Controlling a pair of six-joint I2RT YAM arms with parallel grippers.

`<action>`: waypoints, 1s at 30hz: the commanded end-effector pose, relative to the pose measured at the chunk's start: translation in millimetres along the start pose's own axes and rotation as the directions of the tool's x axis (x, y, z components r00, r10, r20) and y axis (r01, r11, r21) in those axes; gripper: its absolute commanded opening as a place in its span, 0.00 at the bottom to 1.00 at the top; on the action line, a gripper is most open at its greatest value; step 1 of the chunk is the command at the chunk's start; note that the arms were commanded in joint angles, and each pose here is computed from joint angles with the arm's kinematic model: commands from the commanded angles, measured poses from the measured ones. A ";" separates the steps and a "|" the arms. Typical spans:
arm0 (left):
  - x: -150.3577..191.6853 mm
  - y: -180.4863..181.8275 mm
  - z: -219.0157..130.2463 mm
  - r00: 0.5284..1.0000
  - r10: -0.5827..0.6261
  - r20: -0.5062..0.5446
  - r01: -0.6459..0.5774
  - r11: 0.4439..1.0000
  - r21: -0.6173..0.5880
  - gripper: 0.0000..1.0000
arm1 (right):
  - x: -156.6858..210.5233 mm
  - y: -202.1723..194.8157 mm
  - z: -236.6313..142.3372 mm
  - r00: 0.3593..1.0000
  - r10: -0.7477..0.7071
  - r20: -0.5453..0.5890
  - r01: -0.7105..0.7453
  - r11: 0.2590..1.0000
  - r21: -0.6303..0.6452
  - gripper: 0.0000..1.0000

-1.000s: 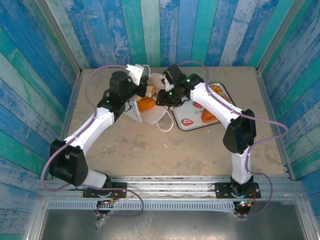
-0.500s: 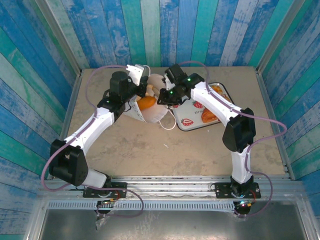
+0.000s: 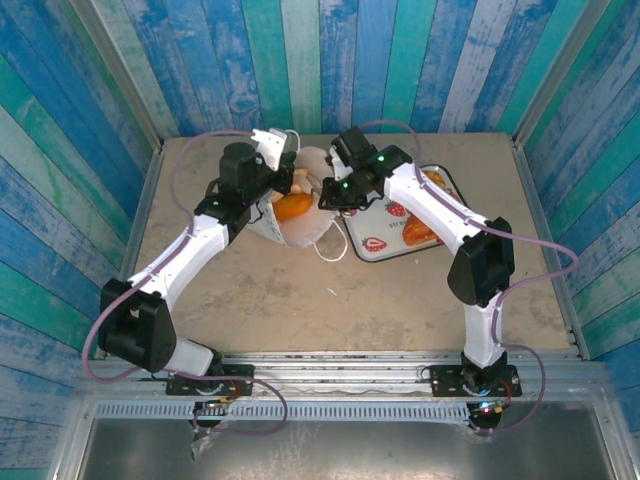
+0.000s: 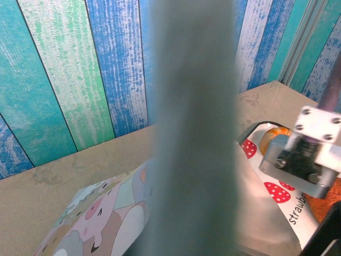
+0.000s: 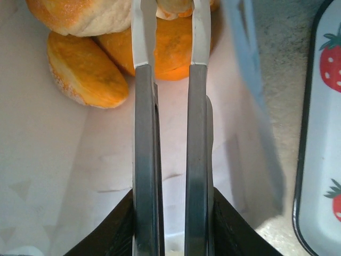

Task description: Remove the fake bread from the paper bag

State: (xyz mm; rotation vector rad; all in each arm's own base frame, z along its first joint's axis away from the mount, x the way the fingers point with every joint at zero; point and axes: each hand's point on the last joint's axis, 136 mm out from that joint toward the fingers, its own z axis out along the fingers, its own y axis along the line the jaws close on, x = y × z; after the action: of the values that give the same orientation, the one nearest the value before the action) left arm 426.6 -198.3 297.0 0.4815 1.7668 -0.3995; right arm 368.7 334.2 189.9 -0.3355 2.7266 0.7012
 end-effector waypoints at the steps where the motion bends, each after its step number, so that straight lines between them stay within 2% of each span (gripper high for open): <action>1: -8.6 2.6 3.6 0.999 -0.007 0.031 0.008 1.000 -0.015 0.00 | -7.8 13.5 -46.3 0.991 -0.095 0.091 0.094 0.995 0.014 0.21; 11: -12.2 10.7 9.9 0.999 -0.041 0.024 0.043 0.998 -0.055 0.00 | 3.1 26.9 -85.1 0.976 -0.184 0.116 0.181 0.983 0.034 0.21; 23: -13.8 35.3 15.7 0.996 -0.087 0.021 0.089 0.978 -0.188 0.00 | 29.0 40.9 -137.3 0.962 -0.236 0.139 0.240 0.971 -0.012 0.21; 30: -12.4 42.7 19.8 0.994 -0.112 0.014 0.112 0.967 -0.227 0.00 | 46.8 42.4 -164.7 0.954 -0.245 0.170 0.255 0.966 -0.044 0.21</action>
State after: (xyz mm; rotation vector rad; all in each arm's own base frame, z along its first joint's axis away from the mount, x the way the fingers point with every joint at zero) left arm 457.2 -175.0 304.9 0.2621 1.8070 -0.2924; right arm 286.9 284.0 320.7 -0.5633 2.4799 0.6843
